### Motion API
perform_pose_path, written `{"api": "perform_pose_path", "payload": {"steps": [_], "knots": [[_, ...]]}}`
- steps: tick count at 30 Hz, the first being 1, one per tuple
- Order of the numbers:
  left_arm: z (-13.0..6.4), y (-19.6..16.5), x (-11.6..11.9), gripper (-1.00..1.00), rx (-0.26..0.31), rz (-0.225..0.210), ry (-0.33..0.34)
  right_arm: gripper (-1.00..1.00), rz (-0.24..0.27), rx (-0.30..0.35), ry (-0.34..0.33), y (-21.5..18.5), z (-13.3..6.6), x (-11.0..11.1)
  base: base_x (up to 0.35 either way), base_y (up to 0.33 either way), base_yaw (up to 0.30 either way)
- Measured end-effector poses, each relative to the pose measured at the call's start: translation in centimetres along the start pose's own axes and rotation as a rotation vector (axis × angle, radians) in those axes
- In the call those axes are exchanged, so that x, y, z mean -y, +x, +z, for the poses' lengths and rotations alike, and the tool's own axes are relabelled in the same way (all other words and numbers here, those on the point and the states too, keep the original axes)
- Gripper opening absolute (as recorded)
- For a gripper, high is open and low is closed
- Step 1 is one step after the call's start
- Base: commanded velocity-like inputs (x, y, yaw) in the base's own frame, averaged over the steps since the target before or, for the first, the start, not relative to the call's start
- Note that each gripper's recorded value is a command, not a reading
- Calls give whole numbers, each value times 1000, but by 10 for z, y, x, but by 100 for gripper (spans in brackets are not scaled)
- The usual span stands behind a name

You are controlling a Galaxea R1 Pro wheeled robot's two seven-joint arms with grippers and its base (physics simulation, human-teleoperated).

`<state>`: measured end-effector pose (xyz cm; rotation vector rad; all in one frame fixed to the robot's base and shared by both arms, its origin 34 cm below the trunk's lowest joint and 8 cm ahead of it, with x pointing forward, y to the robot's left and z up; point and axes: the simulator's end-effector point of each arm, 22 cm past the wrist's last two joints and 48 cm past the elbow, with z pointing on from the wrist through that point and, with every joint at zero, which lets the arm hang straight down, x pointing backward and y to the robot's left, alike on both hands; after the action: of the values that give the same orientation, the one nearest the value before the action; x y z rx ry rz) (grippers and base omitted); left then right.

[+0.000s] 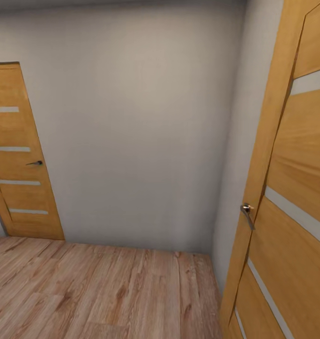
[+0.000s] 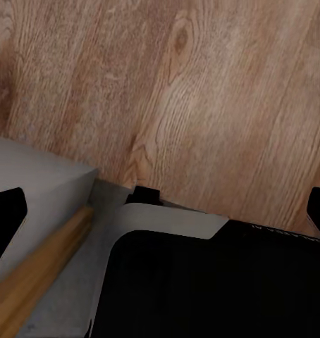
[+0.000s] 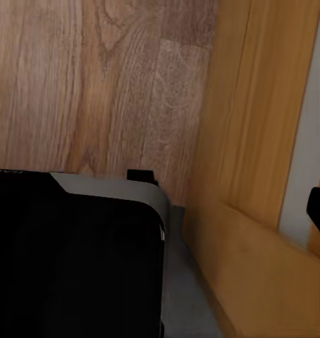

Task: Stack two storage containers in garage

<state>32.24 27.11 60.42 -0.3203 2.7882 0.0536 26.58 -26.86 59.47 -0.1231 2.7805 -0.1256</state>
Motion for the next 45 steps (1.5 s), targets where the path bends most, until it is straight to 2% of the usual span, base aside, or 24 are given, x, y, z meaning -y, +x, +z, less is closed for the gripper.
{"api": "perform_pose_path", "payload": {"steps": [45], "knots": [[0,0,-1,100,0,0,-1,100,0,0,0,0,0,0,323,0,0]]}}
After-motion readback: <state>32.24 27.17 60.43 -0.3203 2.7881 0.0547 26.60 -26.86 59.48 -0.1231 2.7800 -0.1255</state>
